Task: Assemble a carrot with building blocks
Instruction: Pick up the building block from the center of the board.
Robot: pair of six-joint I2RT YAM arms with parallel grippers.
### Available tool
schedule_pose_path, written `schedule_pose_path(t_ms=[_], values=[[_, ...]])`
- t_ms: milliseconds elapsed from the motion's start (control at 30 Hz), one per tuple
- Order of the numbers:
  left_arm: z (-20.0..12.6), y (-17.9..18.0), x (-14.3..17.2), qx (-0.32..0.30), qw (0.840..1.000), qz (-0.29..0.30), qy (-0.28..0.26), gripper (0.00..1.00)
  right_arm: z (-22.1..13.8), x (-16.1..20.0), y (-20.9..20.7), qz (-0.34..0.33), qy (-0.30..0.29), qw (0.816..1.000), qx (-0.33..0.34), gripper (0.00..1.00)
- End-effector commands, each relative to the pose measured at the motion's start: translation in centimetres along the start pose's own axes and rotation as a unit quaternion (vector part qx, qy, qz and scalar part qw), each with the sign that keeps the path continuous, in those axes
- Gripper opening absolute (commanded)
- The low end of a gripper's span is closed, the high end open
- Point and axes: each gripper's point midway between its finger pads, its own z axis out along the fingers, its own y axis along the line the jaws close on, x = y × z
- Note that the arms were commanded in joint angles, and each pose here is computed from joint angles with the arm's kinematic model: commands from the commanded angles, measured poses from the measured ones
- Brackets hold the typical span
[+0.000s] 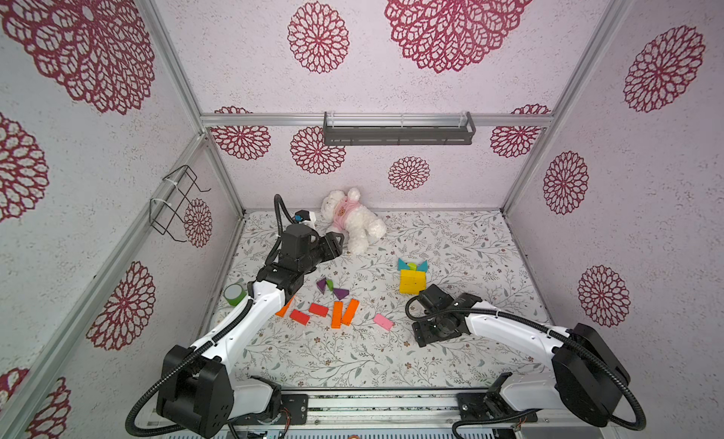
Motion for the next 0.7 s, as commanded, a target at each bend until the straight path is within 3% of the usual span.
schedule_pose_path(t_ms=[0,167,467,667], values=[[-0.2,-0.7,-0.5,0.005,1.0,0.005,-0.004,0.66,0.6,0.0,-0.5,0.013,0.006,1.0,0.022,0.86],[0.0,-0.6,-0.4,0.005,1.0,0.004,-0.001,0.66,0.9,-2.5,-2.3,0.027,-0.02,0.998,0.062,0.79],[0.0,-0.4,-0.4,0.0,1.0,0.008,-0.002,0.66,1.6,-5.7,-2.7,0.013,-0.041,0.998,0.046,0.78],[-0.1,-0.4,-0.5,-0.001,1.0,0.01,-0.003,0.66,2.1,-6.6,-1.8,0.01,-0.04,0.999,0.022,0.61]])
